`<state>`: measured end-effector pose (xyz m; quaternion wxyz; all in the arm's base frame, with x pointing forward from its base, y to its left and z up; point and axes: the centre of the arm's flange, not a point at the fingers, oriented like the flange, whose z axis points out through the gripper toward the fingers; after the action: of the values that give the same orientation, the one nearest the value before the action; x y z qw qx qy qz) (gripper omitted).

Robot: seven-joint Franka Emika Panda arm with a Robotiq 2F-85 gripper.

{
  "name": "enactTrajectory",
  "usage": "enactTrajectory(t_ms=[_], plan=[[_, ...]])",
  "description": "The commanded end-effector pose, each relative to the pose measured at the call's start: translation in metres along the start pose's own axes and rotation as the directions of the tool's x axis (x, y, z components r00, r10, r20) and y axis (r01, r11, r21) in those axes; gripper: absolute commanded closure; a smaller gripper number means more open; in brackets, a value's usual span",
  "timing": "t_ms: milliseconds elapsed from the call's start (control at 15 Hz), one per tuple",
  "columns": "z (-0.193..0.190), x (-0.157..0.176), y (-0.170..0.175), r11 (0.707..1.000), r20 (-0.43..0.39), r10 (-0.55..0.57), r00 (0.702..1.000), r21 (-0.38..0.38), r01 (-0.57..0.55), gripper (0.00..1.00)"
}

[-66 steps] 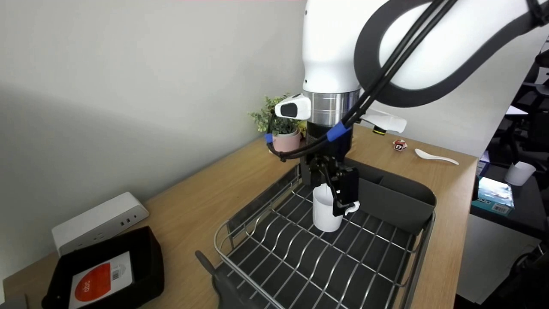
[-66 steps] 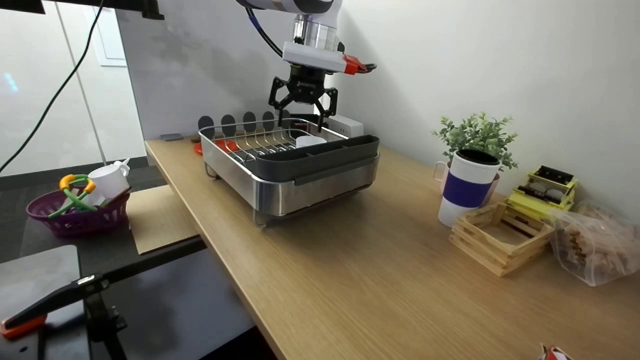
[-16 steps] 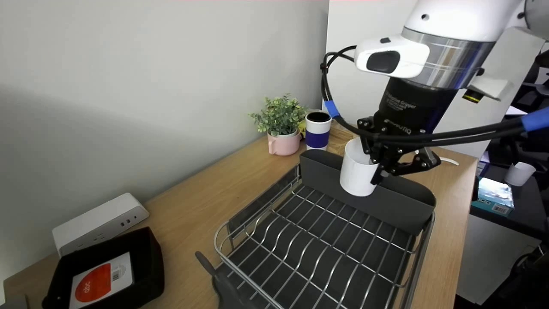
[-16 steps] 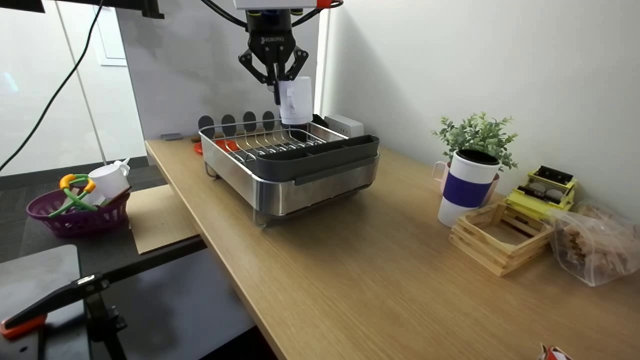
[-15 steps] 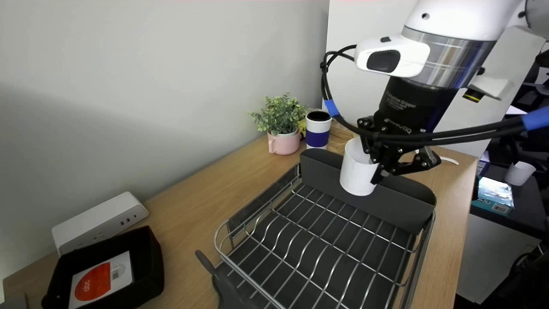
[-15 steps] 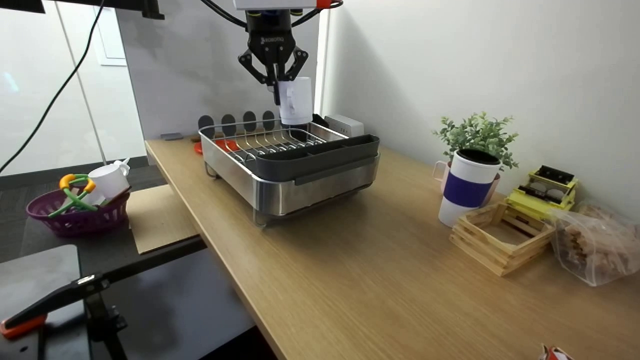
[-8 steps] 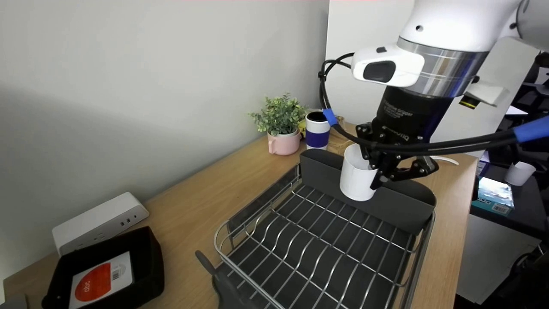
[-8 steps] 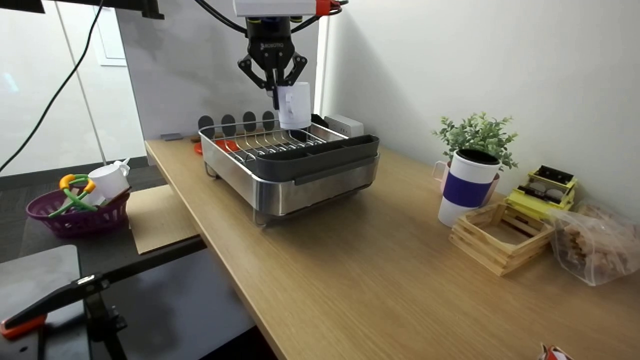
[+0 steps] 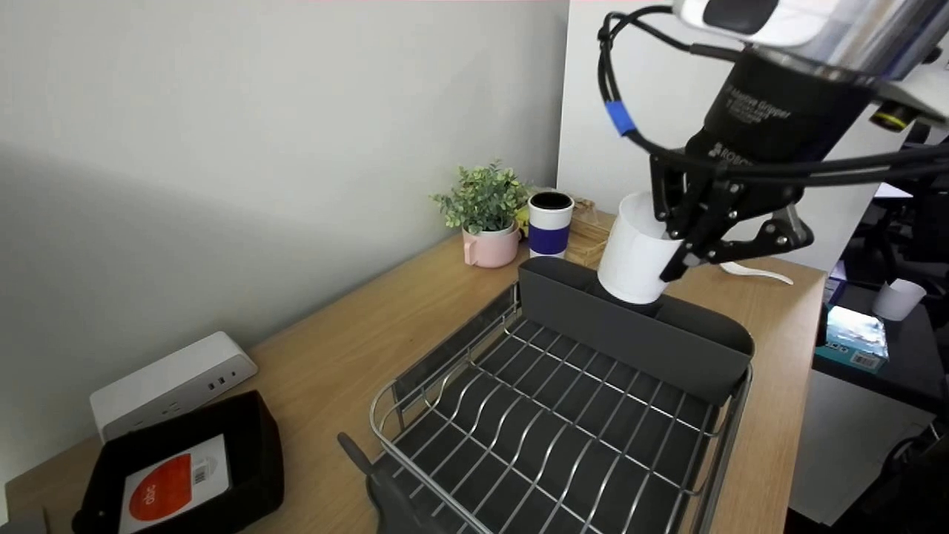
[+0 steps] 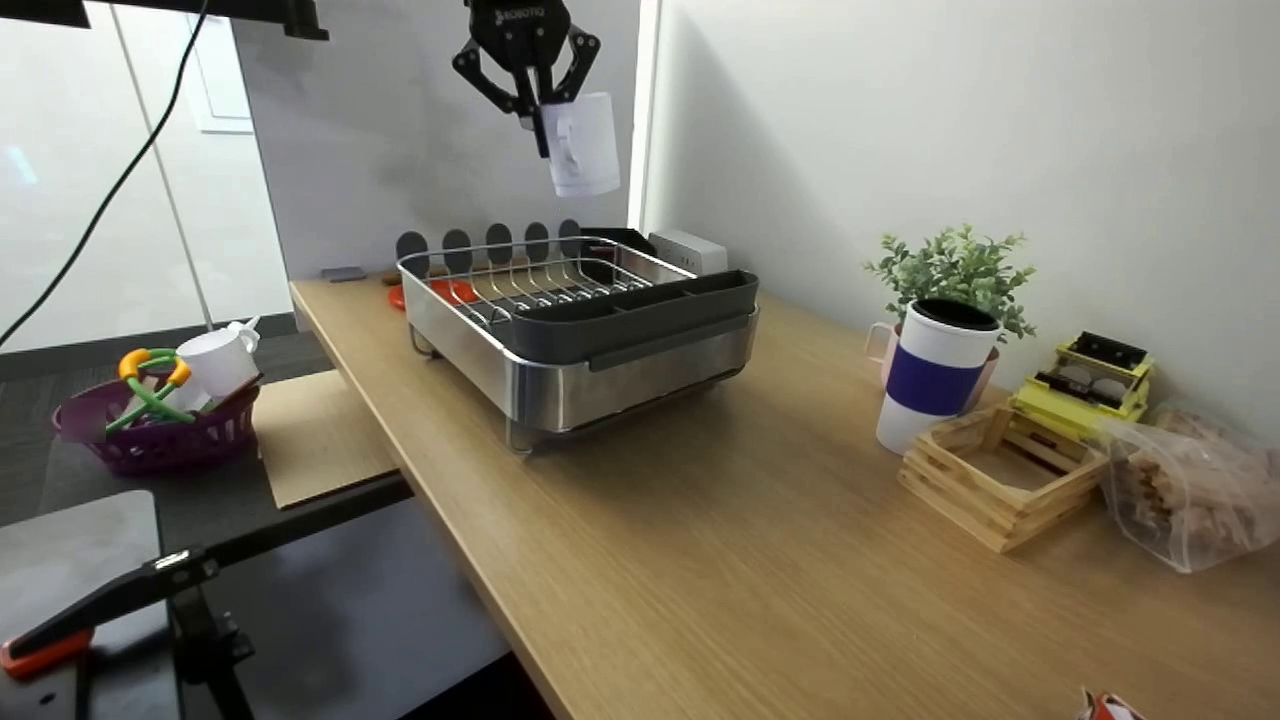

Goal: Take the cup out of the dish rack and put it on the table

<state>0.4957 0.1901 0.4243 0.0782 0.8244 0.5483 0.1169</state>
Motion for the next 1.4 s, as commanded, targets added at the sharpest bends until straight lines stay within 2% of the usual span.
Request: enactTrajectory(t_ms=[0, 200, 400, 533, 667, 800, 933, 1000, 1133, 1333], plan=[[-0.041, -0.033, -0.011, 0.992, -0.11, 0.092, 0.99, -0.077, -0.1, 0.99], [-0.067, -0.061, 0.001, 0.965, -0.224, 0.21, 0.952, -0.11, -0.239, 0.99], [-0.084, -0.094, 0.021, 0.916, -0.328, 0.33, 0.885, -0.115, -0.384, 0.99], [-0.09, -0.116, 0.034, 0.872, -0.378, 0.407, 0.832, -0.11, -0.477, 0.99], [-0.093, -0.137, 0.044, 0.816, -0.406, 0.485, 0.774, -0.107, -0.568, 0.99], [-0.093, -0.151, 0.052, 0.763, -0.41, 0.562, 0.718, -0.076, -0.642, 0.99], [-0.089, -0.16, 0.054, 0.719, -0.384, 0.639, 0.667, -0.012, -0.695, 0.99], [-0.092, -0.152, 0.06, 0.754, -0.385, 0.587, 0.712, -0.061, -0.654, 0.98], [-0.088, -0.158, 0.06, 0.73, -0.381, 0.619, 0.686, -0.042, -0.682, 0.98], [-0.088, -0.157, 0.06, 0.724, -0.382, 0.627, 0.679, -0.035, -0.689, 0.98]])
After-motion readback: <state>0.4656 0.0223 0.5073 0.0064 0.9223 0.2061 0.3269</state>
